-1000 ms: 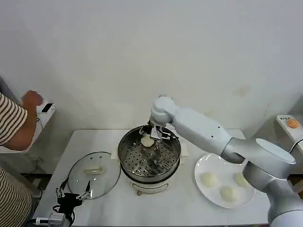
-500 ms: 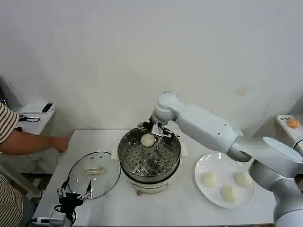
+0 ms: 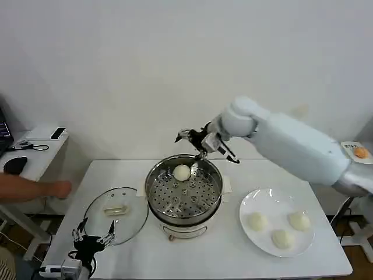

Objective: Take steamed baozi put them in steamer then cover it.

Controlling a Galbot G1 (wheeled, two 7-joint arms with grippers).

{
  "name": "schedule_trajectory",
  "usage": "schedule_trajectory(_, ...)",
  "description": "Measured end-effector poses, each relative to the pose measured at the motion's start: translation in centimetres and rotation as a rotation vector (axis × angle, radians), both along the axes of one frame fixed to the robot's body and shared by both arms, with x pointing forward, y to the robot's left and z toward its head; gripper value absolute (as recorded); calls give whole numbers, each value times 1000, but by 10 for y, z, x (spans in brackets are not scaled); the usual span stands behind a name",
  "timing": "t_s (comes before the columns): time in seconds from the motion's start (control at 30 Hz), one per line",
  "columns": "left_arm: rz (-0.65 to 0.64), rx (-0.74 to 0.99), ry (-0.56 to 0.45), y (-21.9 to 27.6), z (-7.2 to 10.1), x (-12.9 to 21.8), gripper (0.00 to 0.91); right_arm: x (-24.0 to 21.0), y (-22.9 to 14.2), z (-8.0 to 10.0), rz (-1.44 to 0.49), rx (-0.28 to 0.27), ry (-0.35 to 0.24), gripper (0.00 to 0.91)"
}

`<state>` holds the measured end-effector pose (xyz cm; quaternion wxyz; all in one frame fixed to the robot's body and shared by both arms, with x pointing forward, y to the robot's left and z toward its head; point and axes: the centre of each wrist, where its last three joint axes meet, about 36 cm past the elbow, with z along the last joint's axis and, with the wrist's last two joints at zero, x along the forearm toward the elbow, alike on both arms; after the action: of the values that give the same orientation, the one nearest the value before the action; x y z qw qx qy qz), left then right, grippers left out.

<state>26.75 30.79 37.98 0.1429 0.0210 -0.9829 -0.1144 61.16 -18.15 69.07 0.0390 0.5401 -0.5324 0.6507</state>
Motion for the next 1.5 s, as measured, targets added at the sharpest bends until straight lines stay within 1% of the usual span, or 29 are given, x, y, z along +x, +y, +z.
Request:
schedule_trajectory(0.13,14,-4,0,1,1,1,907,-8,-36,4,-170,14,107,907)
schedule_trajectory(0.27,4,-4,-3,-1,3,-1,907,-18,-64,5,-309,-3,211,907)
schedule_trajectory(0.43,7,-11,-15,-3,6,0,907,-26,-87,-1,-423,-5,330,907)
schedule_trajectory(0.6,4,-5,-21,-1,8,-1,907,-29,-110,-12,-505,-32,412,907)
schedule_trajectory(0.73,8,-6,-20,0,7,-1,907,-31,-122,-25,-544,-57,455,907)
schedule_trajectory(0.97,-5,-14,-23,1,6,1,907,-32,-132,-57,-593,-102,518,907)
schedule_trajectory(1.3,-9,-13,-27,2,3,2,907,-30,-135,-117,-633,-172,587,907)
schedule_trajectory(1.5,-10,-13,-22,4,0,2,907,-28,-131,-148,-638,-209,619,907)
